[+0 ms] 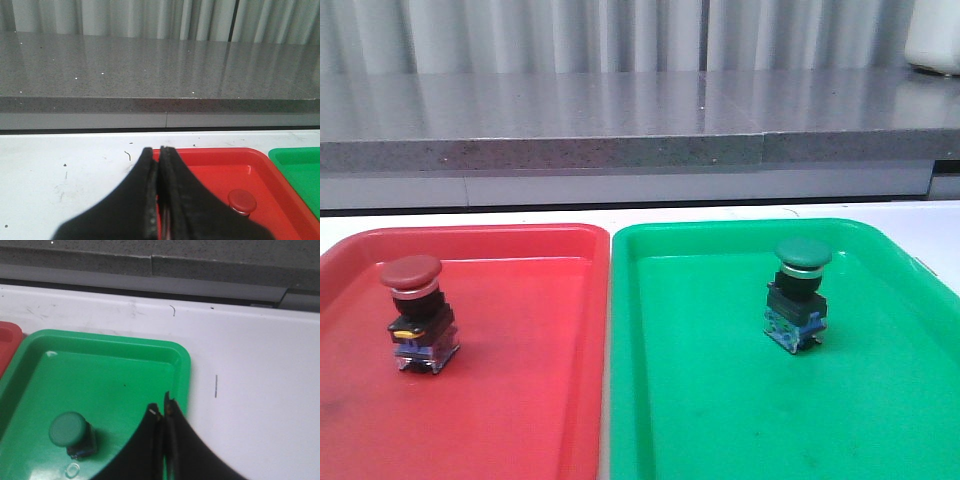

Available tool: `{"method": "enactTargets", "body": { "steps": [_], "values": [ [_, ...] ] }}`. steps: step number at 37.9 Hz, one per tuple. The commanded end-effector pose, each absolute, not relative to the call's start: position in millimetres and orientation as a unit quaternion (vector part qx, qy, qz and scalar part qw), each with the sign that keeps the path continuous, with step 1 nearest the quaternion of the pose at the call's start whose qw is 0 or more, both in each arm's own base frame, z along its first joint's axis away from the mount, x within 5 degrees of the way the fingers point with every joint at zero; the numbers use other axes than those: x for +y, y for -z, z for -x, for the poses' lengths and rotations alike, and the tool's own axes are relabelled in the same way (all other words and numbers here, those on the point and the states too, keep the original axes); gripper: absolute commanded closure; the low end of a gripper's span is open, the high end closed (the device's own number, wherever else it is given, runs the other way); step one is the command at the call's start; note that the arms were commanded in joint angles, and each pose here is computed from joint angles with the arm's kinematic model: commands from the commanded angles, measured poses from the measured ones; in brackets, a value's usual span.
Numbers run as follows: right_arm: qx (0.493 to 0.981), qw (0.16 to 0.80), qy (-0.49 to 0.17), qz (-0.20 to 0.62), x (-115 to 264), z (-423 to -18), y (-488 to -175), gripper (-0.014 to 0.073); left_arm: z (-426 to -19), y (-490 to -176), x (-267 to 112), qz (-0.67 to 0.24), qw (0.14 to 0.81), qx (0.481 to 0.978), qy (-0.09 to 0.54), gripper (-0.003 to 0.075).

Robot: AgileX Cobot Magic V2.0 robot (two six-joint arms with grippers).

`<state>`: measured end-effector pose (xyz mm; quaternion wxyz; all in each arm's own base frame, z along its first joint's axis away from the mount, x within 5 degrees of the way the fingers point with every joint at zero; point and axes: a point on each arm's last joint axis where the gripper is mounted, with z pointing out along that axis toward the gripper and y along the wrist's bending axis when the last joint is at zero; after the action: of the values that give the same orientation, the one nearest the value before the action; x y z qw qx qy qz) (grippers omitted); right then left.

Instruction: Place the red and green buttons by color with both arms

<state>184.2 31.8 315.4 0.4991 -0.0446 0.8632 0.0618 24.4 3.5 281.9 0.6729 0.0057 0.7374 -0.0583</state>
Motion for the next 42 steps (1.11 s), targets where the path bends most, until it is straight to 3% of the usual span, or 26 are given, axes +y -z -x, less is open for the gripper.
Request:
{"method": "enactTargets", "body": {
  "steps": [1,9,16,22,42],
  "values": [
    [0.808,0.584,-0.050,0.056,24,-152,-319,0.0662,-19,-297,3,-0.004,0.712,0.698,0.071,0.0740],
    [0.755,0.651,-0.057,0.052,14,-89,-295,0.0662,-19,-297,3,-0.004,0.712,0.698,0.071,0.0740],
    [0.712,0.698,-0.061,0.049,9,-59,-285,0.0662,-19,-297,3,-0.004,0.712,0.698,0.071,0.0740],
    [0.693,0.717,-0.063,0.047,8,-50,-287,0.0662,-19,-297,3,-0.004,0.712,0.698,0.071,0.0740],
    [0.693,0.716,-0.063,0.047,8,-50,-286,0.0662,-19,-297,3,-0.004,0.712,0.698,0.071,0.0740]
  ]
}}
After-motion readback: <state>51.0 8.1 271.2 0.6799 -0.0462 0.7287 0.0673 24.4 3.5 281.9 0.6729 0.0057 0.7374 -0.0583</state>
